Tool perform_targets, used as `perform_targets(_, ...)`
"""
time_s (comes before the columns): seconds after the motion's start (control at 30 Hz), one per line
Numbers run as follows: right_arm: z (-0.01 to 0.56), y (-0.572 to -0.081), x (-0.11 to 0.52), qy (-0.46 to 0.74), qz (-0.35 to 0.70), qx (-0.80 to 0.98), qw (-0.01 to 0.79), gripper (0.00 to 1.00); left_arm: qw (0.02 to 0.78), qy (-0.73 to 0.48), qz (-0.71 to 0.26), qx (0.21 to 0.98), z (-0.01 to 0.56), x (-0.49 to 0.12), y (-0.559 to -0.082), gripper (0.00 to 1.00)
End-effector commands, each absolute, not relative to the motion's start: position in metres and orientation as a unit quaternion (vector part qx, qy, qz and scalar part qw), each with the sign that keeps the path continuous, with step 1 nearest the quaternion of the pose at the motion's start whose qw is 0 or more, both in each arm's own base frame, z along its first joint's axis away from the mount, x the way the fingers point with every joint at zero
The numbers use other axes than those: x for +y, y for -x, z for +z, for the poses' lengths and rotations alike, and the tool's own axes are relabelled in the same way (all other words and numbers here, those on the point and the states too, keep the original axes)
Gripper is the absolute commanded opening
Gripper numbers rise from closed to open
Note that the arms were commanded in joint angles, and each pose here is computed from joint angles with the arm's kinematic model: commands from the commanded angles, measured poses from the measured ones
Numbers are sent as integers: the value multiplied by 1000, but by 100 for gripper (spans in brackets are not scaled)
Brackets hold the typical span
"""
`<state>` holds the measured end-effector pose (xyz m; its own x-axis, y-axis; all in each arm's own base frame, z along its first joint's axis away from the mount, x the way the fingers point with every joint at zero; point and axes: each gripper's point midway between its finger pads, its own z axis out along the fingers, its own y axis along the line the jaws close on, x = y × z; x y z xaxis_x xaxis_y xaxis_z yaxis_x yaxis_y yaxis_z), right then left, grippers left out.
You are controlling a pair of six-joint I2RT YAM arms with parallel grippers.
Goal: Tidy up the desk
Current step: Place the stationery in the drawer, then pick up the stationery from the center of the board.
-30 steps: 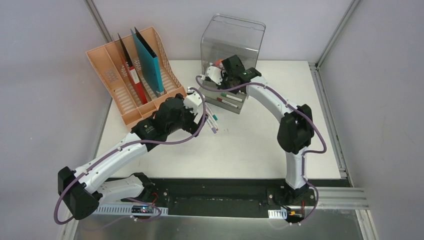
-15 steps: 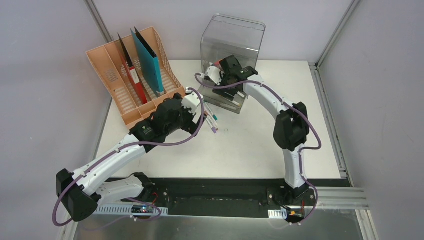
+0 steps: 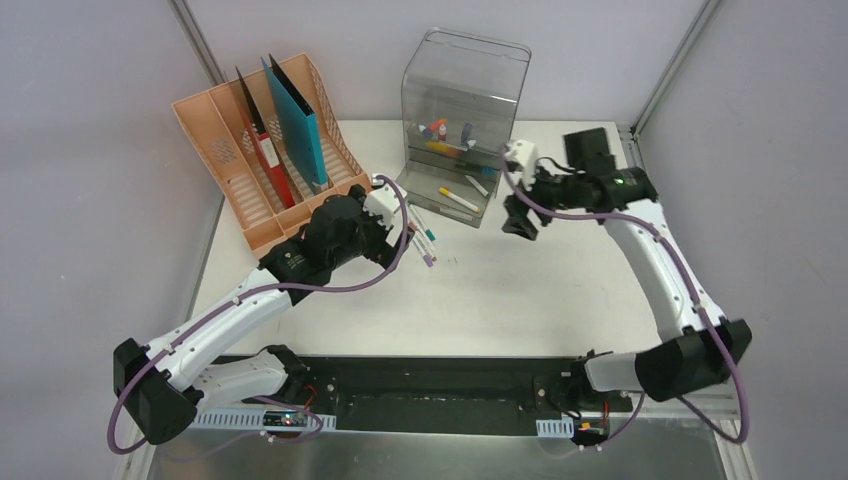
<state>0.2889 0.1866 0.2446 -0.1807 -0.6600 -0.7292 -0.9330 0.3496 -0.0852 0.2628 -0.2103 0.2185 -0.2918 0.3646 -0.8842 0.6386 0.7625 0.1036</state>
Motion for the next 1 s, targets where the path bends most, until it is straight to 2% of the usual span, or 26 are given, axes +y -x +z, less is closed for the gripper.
perform_targets(0.0,262,-263,164,492,288,723,391,78,530,-314,-145,774,234,-210,-269,99)
perform_targets(0.27,243,-252,121,399,331,739,431,78,533,-312,-158,770,239,-211,-269,99)
perform_targets(0.53,239,-260,86,350,308,757,458,78,531,-308,-158,774,237,-211,-272,99)
perform_targets(0.83,229,-265,78,333,307,777,437,79,499,-310,-197,785,222,-226,-267,99)
perform_targets(0.97,235,-262,78,334,304,775,442,86,476,-269,-231,805,213,-235,-265,99)
